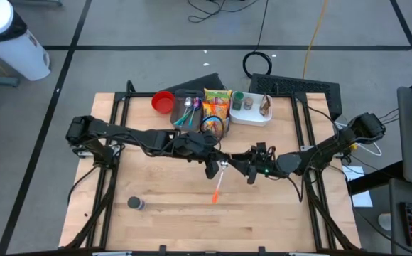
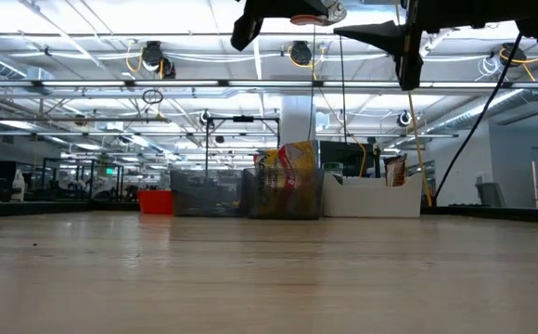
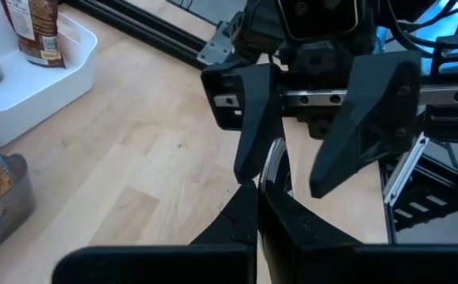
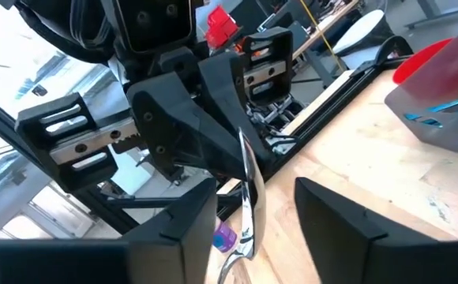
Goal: Pick & Place Food Item
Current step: Put the white and orange spoon into the left black bin
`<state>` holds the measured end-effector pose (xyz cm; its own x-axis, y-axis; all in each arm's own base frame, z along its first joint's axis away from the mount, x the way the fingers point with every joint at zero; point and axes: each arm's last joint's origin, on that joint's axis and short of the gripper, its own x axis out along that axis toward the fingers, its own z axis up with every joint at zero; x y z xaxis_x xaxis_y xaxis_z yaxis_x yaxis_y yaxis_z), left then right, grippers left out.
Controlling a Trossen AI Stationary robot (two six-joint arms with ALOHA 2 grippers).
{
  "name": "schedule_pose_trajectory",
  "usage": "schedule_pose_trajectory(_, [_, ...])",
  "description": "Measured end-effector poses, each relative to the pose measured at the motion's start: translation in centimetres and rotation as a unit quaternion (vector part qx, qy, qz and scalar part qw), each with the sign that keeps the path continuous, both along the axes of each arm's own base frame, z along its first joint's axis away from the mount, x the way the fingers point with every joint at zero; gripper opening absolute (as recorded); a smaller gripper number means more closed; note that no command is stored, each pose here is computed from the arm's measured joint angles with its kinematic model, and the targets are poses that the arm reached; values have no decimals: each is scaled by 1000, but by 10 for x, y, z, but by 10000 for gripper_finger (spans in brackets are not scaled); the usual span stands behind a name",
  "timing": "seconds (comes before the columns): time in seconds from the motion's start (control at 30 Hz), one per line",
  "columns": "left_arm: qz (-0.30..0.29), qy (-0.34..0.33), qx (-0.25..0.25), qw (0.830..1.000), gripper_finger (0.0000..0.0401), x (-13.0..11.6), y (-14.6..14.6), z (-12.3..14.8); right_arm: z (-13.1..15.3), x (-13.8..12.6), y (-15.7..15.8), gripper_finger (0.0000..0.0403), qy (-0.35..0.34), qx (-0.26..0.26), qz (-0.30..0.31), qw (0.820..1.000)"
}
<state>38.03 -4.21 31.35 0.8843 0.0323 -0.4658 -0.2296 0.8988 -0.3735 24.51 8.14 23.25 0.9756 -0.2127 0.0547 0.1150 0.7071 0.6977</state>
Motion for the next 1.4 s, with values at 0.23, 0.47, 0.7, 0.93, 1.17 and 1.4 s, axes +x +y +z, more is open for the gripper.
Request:
schedule_pose_trajectory(0.23, [0, -6, -1, 1000, 4, 0, 0, 1, -4, 0, 0, 67, 20, 2, 2, 1000])
schedule_pose_trajectory(0.47, [11, -9, -23, 1000, 26, 1, 1, 2, -5, 0, 0, 10, 24, -10, -3, 1000])
schedule_pose_trajectory(0.7, [-28, -21, -30, 999, 63, 2, 0, 4, -5, 0, 0, 2, 24, -16, -3, 1000])
schedule_pose_trajectory(0.93, [-54, -29, -72, 996, 126, 2, 16, 8, -3, 0, -1, 1, 19, -15, -15, 1000])
schedule_pose_trajectory(1.17, [-91, -42, -125, 987, 191, -3, 35, 19, -1, -1, -2, 1, 13, -17, -20, 1000])
schedule_pose_trajectory(1.4, [-89, 5, -113, 990, 204, -8, 19, 12, 18, -11, -7, 0, -17, -35, -42, 998])
